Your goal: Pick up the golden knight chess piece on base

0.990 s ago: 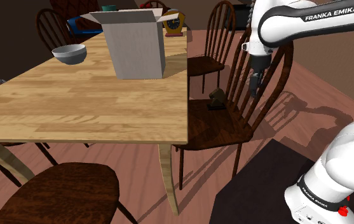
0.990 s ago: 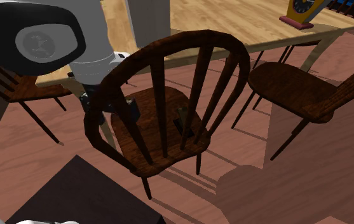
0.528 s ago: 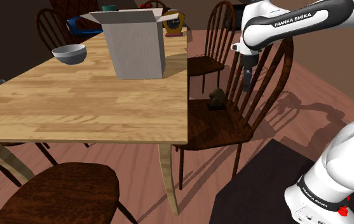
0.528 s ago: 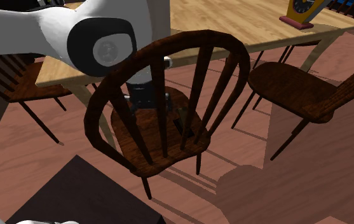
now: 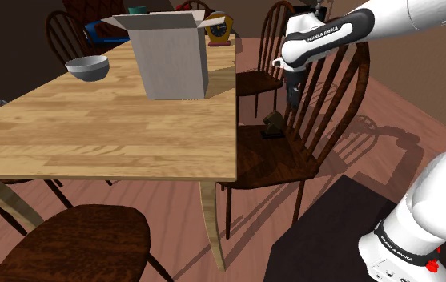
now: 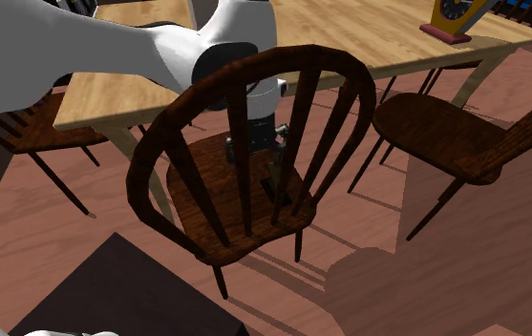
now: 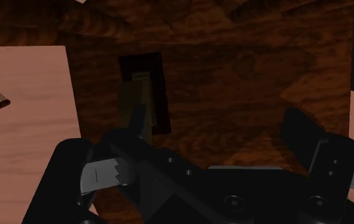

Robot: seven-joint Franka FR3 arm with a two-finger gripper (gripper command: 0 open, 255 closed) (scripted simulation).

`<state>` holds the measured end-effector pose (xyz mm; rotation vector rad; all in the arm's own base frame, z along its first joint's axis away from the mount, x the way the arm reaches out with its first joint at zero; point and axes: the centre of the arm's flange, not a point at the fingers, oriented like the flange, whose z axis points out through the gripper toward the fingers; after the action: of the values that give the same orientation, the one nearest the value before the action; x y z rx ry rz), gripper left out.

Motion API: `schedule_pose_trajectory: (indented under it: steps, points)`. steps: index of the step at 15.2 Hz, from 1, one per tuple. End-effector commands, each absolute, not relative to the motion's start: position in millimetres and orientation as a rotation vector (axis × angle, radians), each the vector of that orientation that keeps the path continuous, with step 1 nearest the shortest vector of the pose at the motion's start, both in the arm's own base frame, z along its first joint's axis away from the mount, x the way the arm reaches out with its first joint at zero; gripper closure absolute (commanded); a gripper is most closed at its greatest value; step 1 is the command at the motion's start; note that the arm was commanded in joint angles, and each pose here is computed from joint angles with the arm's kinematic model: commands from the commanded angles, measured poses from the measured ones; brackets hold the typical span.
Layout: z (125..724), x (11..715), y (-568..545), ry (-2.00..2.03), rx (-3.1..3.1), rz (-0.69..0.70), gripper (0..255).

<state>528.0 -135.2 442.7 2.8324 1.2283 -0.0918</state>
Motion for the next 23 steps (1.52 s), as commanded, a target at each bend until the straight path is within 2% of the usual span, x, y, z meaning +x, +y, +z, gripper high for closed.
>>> schedule_pose_trajectory:
  steps: [1,6,15,16,23]
  points:
    - [435.3,552.2,-139.1,1.333,2.787,-0.076,0]
    - [419.1,605.4,-140.8,1.544,2.683,-0.044,0]
    - [379.1,605.4,-140.8,1.544,2.683,-0.044,0]
    - [379.1,605.3,-141.2,1.544,2.683,-0.044,255]
    - [378.5,604.8,-141.5,1.544,2.683,-0.044,255]
